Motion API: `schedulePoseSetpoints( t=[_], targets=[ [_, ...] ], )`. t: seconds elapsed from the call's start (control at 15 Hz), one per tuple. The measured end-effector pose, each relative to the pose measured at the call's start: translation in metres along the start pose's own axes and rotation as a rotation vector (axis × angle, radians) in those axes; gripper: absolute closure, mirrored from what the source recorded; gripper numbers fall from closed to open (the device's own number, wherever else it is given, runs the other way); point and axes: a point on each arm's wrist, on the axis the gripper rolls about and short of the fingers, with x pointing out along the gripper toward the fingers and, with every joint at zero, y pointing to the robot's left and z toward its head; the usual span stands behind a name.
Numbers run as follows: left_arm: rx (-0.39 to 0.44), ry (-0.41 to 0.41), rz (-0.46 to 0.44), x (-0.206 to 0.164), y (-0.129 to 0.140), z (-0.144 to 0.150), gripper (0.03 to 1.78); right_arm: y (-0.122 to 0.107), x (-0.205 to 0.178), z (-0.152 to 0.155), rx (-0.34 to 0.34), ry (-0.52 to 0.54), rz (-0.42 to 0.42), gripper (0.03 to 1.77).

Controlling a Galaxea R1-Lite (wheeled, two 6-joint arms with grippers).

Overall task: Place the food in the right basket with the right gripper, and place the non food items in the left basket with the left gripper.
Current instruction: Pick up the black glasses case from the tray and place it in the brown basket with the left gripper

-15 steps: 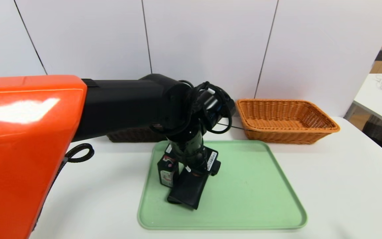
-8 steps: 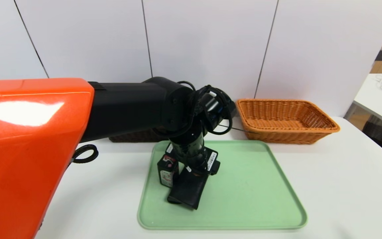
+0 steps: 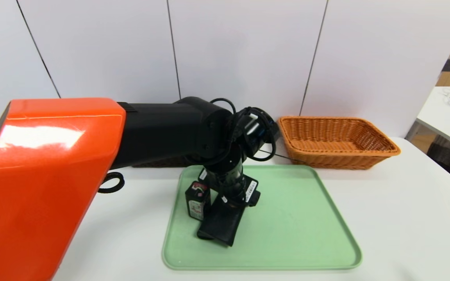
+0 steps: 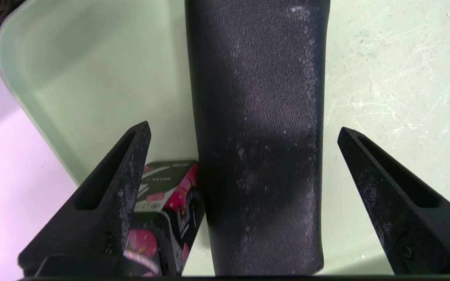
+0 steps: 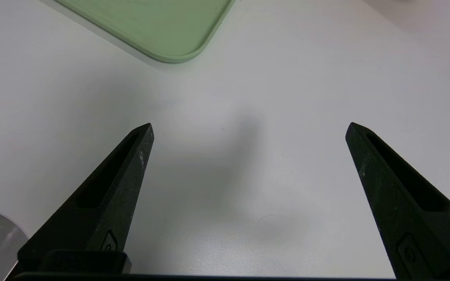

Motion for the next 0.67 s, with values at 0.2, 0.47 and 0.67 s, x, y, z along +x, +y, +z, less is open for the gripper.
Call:
schedulePoseSetpoints(
  t=[0.2, 0.47, 0.67],
  targets=[
    [0.008, 0.005, 0.003, 0.01, -0.001, 0.0, 0.12, 0.0, -0.001, -0.001, 0.002, -0.004, -0.004, 0.1],
    [0.007, 0.023, 0.007, 0.019, -0.003, -0.001, 0.12, 0.0, -0.001, -0.002, 0.004, -0.009, -0.002, 0.1],
    [0.008, 0.038, 0.012, 0.025, -0.004, -0.002, 0.12, 0.0, -0.002, -0.002, 0.003, -0.012, -0.002, 0.1]
  ],
)
